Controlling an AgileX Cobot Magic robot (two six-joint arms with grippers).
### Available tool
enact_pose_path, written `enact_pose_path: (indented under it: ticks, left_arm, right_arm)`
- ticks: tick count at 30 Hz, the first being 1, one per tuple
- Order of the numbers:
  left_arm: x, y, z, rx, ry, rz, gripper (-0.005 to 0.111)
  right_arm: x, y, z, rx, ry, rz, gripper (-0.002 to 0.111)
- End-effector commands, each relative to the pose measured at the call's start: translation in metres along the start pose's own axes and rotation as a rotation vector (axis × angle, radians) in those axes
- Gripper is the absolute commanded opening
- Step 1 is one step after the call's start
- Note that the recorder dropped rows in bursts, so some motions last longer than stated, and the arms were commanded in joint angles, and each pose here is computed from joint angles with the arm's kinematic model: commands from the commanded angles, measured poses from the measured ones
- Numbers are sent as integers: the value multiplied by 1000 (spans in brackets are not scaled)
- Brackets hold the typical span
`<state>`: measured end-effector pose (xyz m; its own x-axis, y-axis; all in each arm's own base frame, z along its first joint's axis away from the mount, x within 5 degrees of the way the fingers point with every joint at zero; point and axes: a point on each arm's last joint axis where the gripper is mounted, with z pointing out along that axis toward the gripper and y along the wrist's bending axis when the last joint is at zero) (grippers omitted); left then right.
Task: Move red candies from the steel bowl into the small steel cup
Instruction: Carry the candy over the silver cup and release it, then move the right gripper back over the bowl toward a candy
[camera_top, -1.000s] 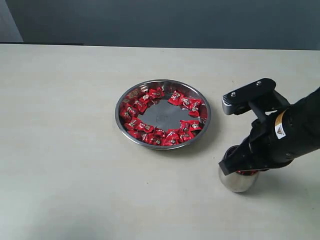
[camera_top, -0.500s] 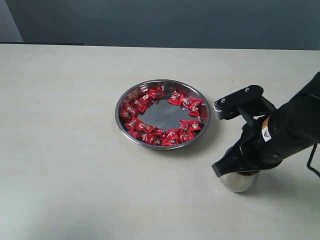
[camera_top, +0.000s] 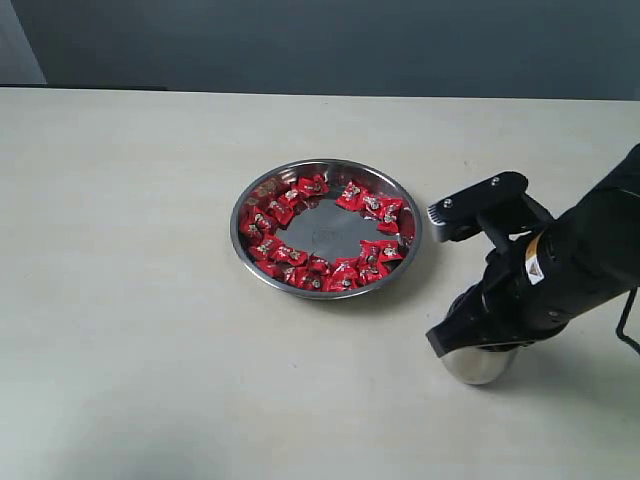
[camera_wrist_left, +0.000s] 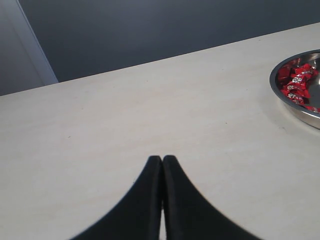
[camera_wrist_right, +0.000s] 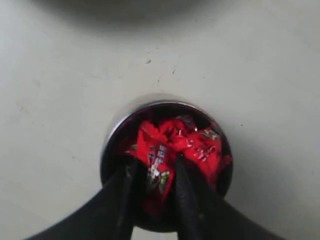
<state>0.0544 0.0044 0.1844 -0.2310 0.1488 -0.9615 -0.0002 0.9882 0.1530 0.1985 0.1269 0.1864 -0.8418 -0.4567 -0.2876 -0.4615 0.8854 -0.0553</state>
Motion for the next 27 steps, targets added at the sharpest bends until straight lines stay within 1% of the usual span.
enact_pose_path:
  ticks: [1,9,12,15,17,21,23,27]
  left_arm:
    - [-1,0,0,-1,-12,-3,0]
    - [-1,0,0,-1,-12,-3,0]
    - [-1,0,0,-1,-12,-3,0]
    - [-1,0,0,-1,-12,-3,0]
    - [-1,0,0,-1,-12,-3,0]
    - [-1,0,0,-1,-12,-3,0]
    - [-1,0,0,-1,-12,-3,0]
    - [-1,0,0,-1,-12,-3,0]
  right_arm:
    - [1,-3,-10,15,-36,-19,26]
    - [2,-6,-32,19,-128,-25,26]
    - [2,-7,-35,20,-139,-25,26]
    - [-3,-6,-35,7,-192,-26,26]
    - [-10,-3,-37,-21,-276,-17,26]
    - [-33,3,-42,-84,-506,-8,26]
    - [-44,5,-42,-93,-544,-9,26]
    - [-71,8,-30,-89,-528,-17,26]
